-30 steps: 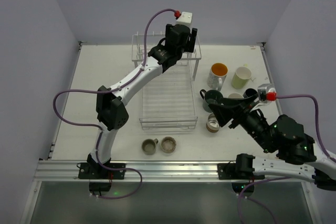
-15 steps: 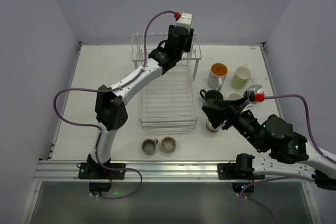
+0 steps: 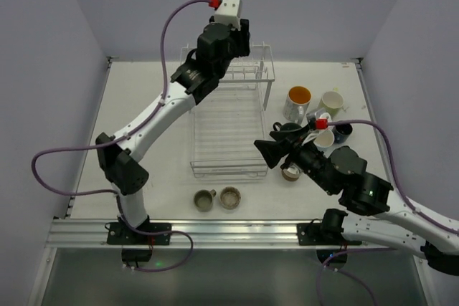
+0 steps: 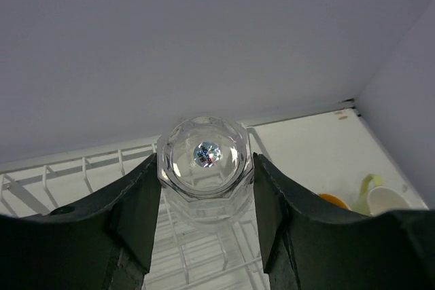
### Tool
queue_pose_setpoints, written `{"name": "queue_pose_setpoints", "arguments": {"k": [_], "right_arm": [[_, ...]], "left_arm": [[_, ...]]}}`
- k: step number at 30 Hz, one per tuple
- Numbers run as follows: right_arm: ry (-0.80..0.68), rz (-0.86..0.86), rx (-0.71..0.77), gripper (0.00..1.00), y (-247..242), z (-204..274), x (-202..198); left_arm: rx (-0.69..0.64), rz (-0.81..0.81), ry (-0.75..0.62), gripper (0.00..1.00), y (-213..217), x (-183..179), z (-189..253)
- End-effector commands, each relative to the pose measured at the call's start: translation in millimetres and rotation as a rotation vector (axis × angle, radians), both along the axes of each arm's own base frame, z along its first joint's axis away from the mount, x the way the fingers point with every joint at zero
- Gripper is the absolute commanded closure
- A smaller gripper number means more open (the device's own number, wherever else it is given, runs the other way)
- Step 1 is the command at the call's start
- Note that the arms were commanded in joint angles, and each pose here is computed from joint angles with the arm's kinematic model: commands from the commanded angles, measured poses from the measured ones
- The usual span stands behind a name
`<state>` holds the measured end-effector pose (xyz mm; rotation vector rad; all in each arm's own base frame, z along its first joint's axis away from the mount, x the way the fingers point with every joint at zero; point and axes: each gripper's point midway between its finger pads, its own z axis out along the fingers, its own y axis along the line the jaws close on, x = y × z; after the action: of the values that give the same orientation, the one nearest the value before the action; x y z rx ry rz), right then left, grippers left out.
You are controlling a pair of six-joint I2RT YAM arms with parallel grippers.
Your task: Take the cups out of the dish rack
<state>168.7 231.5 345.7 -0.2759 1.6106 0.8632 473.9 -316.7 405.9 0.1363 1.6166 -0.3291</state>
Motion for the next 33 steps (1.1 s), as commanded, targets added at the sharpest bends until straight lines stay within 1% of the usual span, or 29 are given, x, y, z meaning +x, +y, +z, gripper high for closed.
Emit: {"name": "queue_pose_setpoints", "arguments": {"k": [1,2,3,4,5,6,7,8,9,10,11,12,15,16,18,19,21,27,29,33], "right_arm": [[-0.078,0.120,0.103,0.37,20.4,27.7,-6.3],[-0.089,0.105,0.116,0.37,21.5,32.1,0.4],[-0.094,0.109,0.124,0.37,23.3,35.2,1.6],[-0.104,0.102,0.152,0.37,23.7,43.0,4.4],[-0.099,0.081,0.164,0.37,22.2,45.5,9.8],[-0.076,0.055,0.167,0.37,24.3,42.7,16.7],[-0.076,0.053,0.180,0.37,26.2,46.7,19.1],[-0.076,0.055,0.190,0.37,28.1,47.9,21.5],[-0.069,0.071,0.189,0.37,35.5,45.3,23.7],[-0.072,0.114,0.213,0.36,43.0,49.9,19.7],[-0.065,0.121,0.217,0.36,47.0,48.4,21.4],[-0.039,0.124,0.232,0.36,53.2,45.5,24.0],[-0.006,0.156,0.265,0.35,59.7,41.1,20.6],[0.000,0.174,0.297,0.34,61.2,40.4,17.5],[-0.006,0.222,0.317,0.33,65.6,43.0,10.5],[-0.010,0.241,0.322,0.32,69.0,45.6,8.8],[-0.016,0.295,0.311,0.32,76.9,48.3,2.5],[-0.027,0.348,0.323,0.34,96.0,59.6,3.8],[-0.033,0.364,0.349,0.37,99.5,65.1,2.9],[-0.055,0.368,0.404,0.47,98.4,74.2,2.3]], "left_arm": [[-0.186,-0.102,-0.069,0.68,10.9,-41.4,55.2],[-0.231,-0.149,-0.085,0.69,17.0,-63.0,72.6],[-0.256,-0.166,-0.076,0.70,21.5,-73.6,72.8],[-0.294,-0.185,-0.020,0.70,19.0,-80.3,42.4],[-0.367,-0.242,-0.068,0.71,30.2,-109.1,66.3],[-0.410,-0.260,-0.012,0.71,29.9,-118.2,37.6],[-0.446,-0.280,-0.004,0.71,33.6,-129.3,34.0],[-0.502,-0.329,-0.027,0.71,43.9,-154.3,47.3],[-0.539,-0.360,-0.026,0.71,46.6,-166.1,46.2],[-0.588,-0.380,0.018,0.71,45.6,-173.0,24.4],[-0.632,-0.425,0.000,0.71,52.4,-192.6,33.6],[-0.679,-0.445,0.025,0.71,52.5,-200.6,19.6],[-0.740,-0.499,0.003,0.71,66.2,-228.6,27.2],[-0.759,-0.503,0.019,0.71,67.5,-232.2,17.4],[-0.789,-0.534,0.008,0.71,74.1,-246.4,19.0],[-0.803,-0.538,0.030,0.71,73.6,-248.1,8.8],[-0.815,-0.551,0.021,0.71,77.3,-254.7,8.4],[-0.868,-0.611,0.034,0.71,75.1,-265.7,-1.2],[-0.895,-0.621,0.038,0.71,75.7,-268.2,-5.8],[-0.923,-0.630,0.031,0.71,77.6,-271.1,-9.8]]}}
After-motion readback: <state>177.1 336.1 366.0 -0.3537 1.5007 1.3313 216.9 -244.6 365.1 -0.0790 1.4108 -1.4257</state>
